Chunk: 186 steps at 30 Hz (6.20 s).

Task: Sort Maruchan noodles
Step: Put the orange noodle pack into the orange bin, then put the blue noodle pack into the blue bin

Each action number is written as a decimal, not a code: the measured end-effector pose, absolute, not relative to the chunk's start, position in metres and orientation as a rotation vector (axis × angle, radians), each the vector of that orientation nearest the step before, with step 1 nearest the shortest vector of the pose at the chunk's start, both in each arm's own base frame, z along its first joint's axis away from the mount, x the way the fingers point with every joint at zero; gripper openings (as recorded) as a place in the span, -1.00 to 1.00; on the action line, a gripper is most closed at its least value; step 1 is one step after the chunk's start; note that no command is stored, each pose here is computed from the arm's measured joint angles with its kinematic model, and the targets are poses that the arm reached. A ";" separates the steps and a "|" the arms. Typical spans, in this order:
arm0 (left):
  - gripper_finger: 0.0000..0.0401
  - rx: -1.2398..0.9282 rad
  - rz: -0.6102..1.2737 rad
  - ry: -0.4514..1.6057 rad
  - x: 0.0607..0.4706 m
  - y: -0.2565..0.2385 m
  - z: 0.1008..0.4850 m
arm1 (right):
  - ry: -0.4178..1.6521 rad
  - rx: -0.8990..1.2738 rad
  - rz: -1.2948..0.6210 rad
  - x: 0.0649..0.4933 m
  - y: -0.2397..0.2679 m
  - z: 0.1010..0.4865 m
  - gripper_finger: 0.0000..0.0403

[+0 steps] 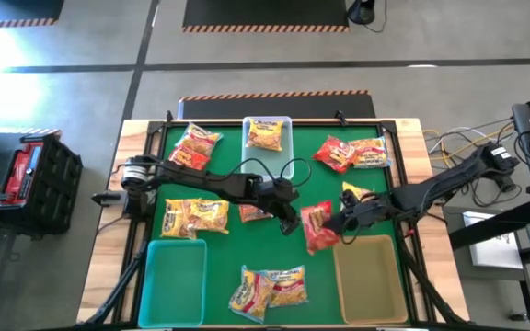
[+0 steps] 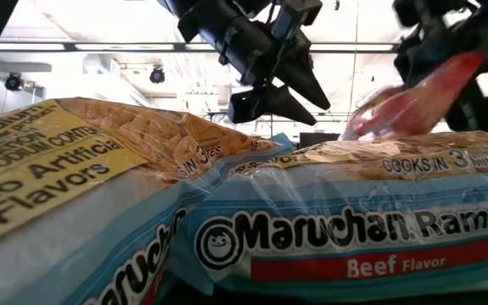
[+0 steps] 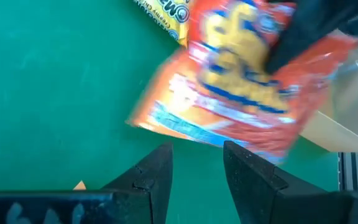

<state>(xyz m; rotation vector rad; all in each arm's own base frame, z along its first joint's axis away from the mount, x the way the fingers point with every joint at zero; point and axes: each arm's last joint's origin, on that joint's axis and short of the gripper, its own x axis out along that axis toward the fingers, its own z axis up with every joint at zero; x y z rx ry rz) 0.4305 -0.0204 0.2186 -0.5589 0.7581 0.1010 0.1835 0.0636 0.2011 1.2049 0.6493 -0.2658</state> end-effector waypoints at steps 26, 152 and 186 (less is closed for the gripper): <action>-0.38 -0.534 0.122 0.755 0.430 0.004 0.219 | 1.391 1.017 0.043 0.136 0.065 0.253 -0.92; -0.38 -1.171 0.344 1.239 0.315 -0.225 0.237 | 0.928 0.488 0.274 0.337 0.085 0.209 -0.32; -0.38 -0.939 0.560 1.169 0.344 -0.209 0.170 | 1.089 0.397 0.258 0.386 0.094 0.177 -0.37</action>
